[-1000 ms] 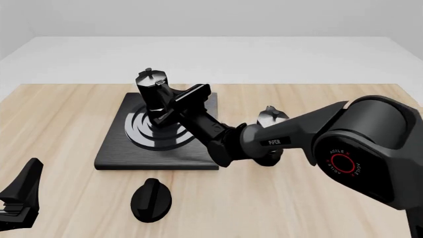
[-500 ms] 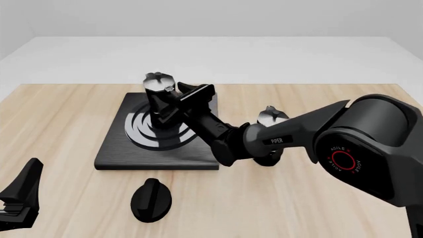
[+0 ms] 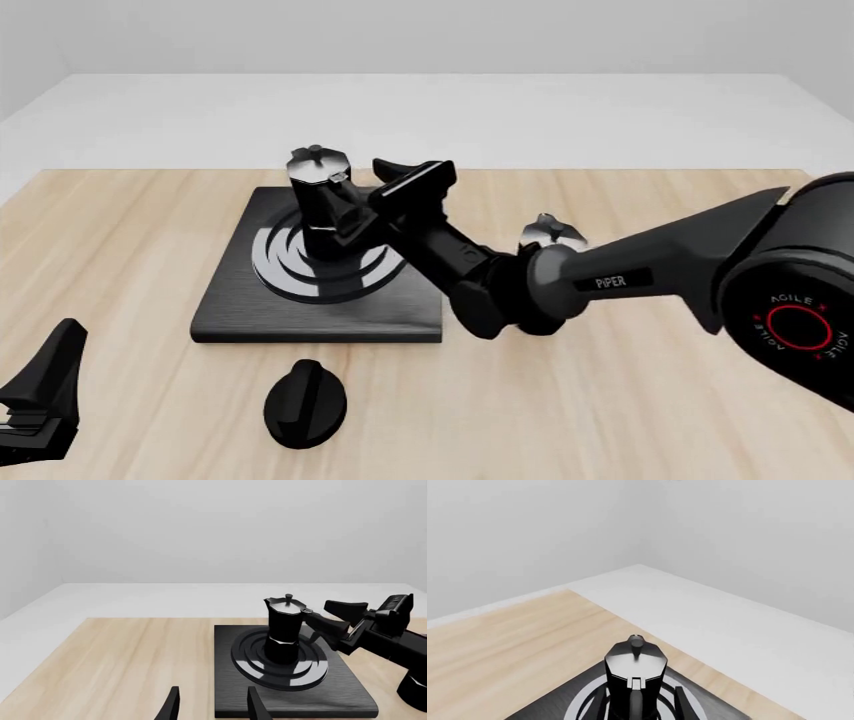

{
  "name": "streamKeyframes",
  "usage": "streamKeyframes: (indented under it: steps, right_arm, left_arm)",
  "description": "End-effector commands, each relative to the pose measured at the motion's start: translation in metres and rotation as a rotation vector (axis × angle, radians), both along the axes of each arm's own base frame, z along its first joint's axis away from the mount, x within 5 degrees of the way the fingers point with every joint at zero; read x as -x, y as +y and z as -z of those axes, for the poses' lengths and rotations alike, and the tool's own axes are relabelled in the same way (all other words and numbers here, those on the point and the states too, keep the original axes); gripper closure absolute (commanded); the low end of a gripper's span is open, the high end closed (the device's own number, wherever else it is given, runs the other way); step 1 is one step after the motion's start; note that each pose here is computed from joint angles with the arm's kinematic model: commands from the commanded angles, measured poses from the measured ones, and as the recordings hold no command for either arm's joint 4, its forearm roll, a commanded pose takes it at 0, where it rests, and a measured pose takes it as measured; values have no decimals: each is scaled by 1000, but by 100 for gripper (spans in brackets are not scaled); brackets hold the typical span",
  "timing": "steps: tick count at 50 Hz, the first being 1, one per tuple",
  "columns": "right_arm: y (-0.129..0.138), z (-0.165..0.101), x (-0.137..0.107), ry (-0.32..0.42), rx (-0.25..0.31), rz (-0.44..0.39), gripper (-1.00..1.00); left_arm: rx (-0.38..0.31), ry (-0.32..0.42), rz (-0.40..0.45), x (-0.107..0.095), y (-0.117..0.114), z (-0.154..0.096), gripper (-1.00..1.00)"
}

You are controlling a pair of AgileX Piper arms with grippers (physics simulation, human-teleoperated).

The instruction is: Put the right moka pot on the stove.

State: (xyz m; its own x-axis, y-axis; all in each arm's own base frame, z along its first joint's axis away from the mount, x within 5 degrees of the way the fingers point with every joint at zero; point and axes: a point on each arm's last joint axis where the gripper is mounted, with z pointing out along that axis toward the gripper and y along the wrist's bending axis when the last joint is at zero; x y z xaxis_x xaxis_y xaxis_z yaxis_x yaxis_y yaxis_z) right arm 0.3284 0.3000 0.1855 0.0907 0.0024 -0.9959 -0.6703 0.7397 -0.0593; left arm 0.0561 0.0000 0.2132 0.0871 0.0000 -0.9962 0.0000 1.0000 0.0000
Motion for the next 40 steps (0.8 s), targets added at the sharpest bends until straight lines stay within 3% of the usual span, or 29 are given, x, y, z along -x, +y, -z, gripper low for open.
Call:
streamKeyframes:
  steps: [1, 13, 21, 40]
  right_arm:
    - [-13, -13, 23, 3, 7, -14, -100]
    - [-36, -33, 54, 4, 9, -26, -100]
    - [-48, -45, 73, 4, 40, -36, -100]
    - [-93, -77, 116, -5, 33, -32, -100]
  left_arm:
    - [0, 0, 0, 0, 0, 0, -100]
    - [0, 0, 0, 0, 0, 0, -100]
    - [0, 0, 0, 0, 0, 0, -100]
    - [0, 0, 0, 0, 0, 0, -100]
